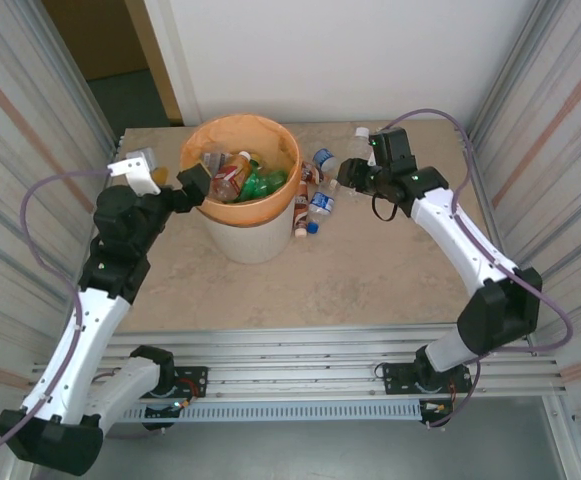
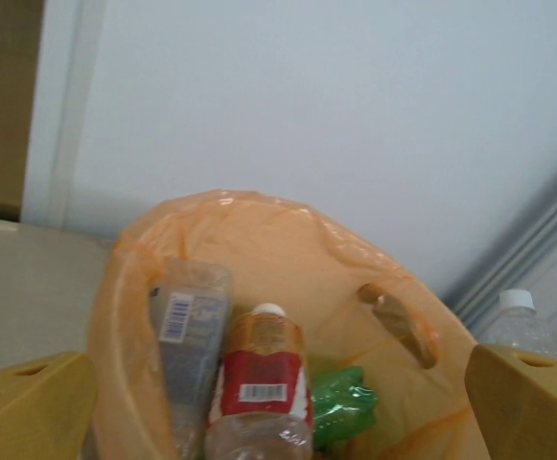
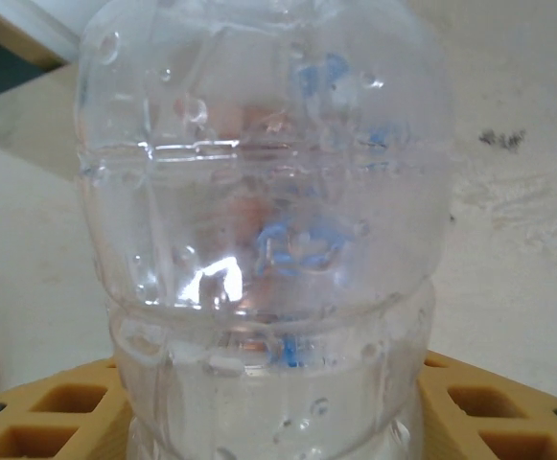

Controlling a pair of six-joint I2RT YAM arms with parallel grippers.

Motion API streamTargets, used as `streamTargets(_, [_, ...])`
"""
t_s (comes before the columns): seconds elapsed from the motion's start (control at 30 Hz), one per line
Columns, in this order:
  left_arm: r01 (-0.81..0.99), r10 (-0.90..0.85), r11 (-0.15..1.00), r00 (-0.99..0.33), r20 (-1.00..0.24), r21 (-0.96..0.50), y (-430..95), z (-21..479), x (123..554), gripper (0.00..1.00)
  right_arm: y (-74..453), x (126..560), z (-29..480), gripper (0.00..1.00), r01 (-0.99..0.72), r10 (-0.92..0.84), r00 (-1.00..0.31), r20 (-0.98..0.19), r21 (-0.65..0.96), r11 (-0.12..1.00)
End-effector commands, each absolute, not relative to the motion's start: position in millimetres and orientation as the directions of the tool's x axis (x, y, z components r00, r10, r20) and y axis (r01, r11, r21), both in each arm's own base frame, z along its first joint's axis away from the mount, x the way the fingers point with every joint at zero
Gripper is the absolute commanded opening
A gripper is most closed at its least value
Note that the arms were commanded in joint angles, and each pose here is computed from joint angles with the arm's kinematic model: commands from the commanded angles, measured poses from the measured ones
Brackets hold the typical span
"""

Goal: Put the plastic bottles in the bin

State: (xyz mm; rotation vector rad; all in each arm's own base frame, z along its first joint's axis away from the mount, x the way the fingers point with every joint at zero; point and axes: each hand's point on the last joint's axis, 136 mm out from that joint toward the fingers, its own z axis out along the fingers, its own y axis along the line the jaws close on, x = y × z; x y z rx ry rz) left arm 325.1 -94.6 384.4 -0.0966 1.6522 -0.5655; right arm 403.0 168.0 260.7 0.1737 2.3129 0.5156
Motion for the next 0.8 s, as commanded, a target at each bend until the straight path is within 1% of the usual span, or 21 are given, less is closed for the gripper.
streamTargets(0.0, [0.38, -0.37, 0.827, -0.188, -0.91, -0.415, -120, 408, 318, 0.98, 176, 392, 298, 0.47, -0.133, 0.233, -0.633, -0.739, 0.4, 0.907])
streamTargets(0.2, [0.521, -0.315, 0.767, -0.206, -0.927, -0.376, -165, 428, 317, 0.97, 218, 364, 343, 0.47, -0.353, 0.149, -0.528, -0.836, 0.375, 0.857])
streamTargets(0.4, [0.652, -0.275, 0.665, -0.24, -0.931, -0.364, -211, 440, 315, 0.98, 261, 340, 369, 0.47, -0.539, 0.06, -0.429, -0.901, 0.309, 0.784])
streamTargets(0.6, [0.751, -0.238, 0.55, -0.277, -0.931, -0.365, -248, 446, 310, 0.98, 303, 322, 385, 0.48, -0.677, -0.016, -0.346, -0.938, 0.238, 0.696])
streamTargets(0.77, [0.77, -0.248, 0.509, -0.298, -0.922, -0.385, -260, 448, 315, 0.98, 329, 309, 395, 0.49, -0.746, -0.061, -0.267, -0.962, 0.166, 0.645])
